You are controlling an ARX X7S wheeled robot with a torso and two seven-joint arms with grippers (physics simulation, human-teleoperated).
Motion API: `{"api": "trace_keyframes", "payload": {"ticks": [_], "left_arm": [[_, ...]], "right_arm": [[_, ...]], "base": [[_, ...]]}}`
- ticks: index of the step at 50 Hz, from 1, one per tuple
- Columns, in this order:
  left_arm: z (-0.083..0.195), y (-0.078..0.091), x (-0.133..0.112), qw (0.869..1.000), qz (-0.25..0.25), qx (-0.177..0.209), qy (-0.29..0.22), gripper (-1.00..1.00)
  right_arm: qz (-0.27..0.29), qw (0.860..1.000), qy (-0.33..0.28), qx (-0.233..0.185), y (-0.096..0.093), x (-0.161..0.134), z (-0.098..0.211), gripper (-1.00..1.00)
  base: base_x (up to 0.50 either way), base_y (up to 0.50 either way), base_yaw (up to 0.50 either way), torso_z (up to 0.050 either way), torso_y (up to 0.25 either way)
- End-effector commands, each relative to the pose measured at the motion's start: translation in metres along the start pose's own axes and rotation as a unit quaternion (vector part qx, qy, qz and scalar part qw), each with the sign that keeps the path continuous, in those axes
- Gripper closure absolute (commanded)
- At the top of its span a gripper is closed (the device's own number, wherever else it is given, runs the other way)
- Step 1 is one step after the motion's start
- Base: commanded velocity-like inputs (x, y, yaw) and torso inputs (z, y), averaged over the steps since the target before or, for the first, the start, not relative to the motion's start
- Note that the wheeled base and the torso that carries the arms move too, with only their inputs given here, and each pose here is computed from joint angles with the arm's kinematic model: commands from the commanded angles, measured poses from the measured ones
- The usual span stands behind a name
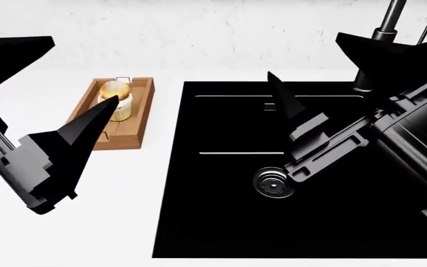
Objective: Move the fresh-baked cupcake off the tray onto the counter, and place the bowl used for mixing into the sink.
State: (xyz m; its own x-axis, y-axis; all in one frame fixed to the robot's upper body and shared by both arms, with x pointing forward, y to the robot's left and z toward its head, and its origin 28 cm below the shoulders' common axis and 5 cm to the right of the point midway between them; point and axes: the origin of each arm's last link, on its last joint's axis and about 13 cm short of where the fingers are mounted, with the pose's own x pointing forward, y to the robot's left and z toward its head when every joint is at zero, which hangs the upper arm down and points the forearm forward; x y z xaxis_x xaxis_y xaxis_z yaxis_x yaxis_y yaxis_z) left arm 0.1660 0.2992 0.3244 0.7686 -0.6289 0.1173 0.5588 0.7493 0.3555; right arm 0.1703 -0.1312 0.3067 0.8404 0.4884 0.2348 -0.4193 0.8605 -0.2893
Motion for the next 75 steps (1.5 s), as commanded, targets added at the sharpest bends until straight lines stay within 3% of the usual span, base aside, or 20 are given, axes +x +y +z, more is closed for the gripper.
{"api": "trace_keyframes", "payload": {"ticks": [1, 15, 36, 56, 64, 75], "left_arm": [[-0.002, 0.003, 0.005, 1.000, -0.002, -0.011, 0.015, -1.00], [-0.006, 0.025, 0.035, 0.995, -0.013, -0.065, 0.070, -1.00], [-0.011, 0.056, 0.072, 0.983, -0.011, -0.093, 0.155, -1.00], [-0.030, 0.063, 0.085, 0.965, -0.014, -0.132, 0.228, -1.00], [-0.040, 0.070, 0.094, 0.959, 0.000, -0.149, 0.241, -1.00], [-0.034, 0.068, 0.095, 0.955, 0.008, -0.162, 0.246, -1.00]], "right_arm": [[0.002, 1.000, 0.002, 0.001, 0.001, -0.001, -0.001, -1.00], [-0.003, 1.000, 0.000, 0.006, 0.000, -0.004, -0.002, -1.00], [-0.008, 1.000, -0.002, 0.014, -0.001, -0.006, -0.004, -1.00], [-0.014, 1.000, 0.000, 0.017, -0.002, -0.007, -0.007, -1.00], [-0.017, 1.000, 0.003, 0.019, -0.002, -0.007, -0.009, -1.00], [-0.017, 1.000, 0.002, 0.020, -0.002, -0.007, -0.009, -1.00]], "base": [[0.00, 0.00, 0.00, 0.000, 0.000], [0.00, 0.00, 0.00, 0.000, 0.000], [0.00, 0.00, 0.00, 0.000, 0.000], [0.00, 0.00, 0.00, 0.000, 0.000], [0.00, 0.00, 0.00, 0.000, 0.000], [0.00, 0.00, 0.00, 0.000, 0.000]]}}
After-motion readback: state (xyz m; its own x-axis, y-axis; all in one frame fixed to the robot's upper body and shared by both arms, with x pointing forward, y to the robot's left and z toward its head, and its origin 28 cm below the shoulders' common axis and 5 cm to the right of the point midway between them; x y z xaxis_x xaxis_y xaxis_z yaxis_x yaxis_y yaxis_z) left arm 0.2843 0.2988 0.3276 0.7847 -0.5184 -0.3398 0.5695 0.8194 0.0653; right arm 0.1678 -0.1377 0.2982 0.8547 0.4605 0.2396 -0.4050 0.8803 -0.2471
